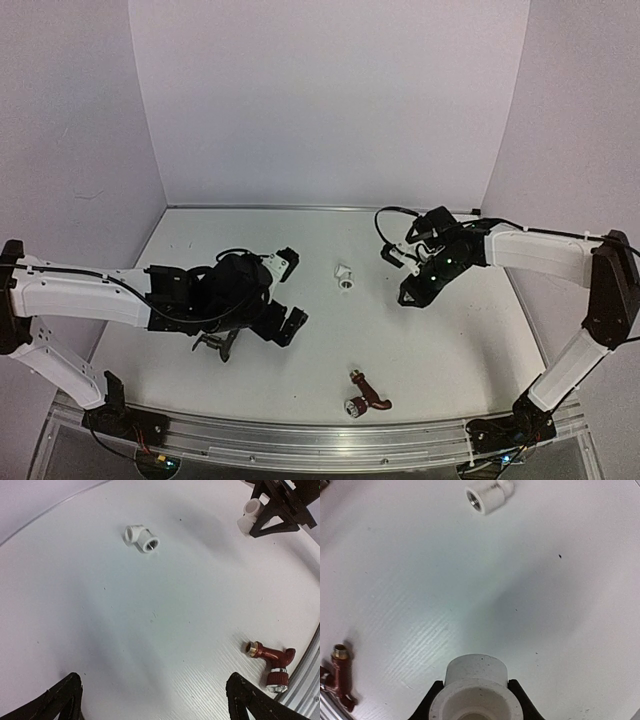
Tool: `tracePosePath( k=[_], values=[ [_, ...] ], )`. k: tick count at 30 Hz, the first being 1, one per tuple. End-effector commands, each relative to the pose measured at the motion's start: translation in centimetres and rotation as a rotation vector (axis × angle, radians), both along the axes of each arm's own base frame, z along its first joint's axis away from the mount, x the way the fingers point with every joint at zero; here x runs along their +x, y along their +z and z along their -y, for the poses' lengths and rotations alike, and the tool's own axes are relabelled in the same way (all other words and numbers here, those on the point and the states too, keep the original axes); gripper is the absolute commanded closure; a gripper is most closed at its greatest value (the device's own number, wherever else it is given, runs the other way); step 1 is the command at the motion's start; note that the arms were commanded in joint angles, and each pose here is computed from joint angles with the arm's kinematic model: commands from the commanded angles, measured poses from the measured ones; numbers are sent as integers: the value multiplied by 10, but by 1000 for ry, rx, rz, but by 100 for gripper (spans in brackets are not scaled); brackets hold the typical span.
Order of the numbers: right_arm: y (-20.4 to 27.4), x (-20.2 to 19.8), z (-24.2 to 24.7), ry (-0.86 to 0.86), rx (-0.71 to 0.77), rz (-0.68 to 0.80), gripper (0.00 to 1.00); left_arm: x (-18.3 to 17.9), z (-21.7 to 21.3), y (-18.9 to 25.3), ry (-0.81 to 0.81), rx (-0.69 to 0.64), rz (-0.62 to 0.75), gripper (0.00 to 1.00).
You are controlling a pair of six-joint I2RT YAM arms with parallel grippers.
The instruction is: Install the water faucets
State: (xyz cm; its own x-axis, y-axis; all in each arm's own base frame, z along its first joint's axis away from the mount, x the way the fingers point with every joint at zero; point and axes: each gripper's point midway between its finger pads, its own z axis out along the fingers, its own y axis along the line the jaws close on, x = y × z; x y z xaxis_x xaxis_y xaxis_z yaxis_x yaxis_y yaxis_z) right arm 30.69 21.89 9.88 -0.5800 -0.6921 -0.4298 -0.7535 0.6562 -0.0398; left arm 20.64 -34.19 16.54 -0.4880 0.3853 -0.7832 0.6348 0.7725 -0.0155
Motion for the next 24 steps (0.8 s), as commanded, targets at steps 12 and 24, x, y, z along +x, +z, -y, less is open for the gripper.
tracePosePath(
  k=[12, 24],
  values=[
    [-59, 29, 32, -48, -242, 100, 87, -14, -28, -25, 151, -15, -173, 0],
    [-77, 36, 29, -77, -245, 84, 77, -13, -46, -28, 233, -29, -176, 0]
  ],
)
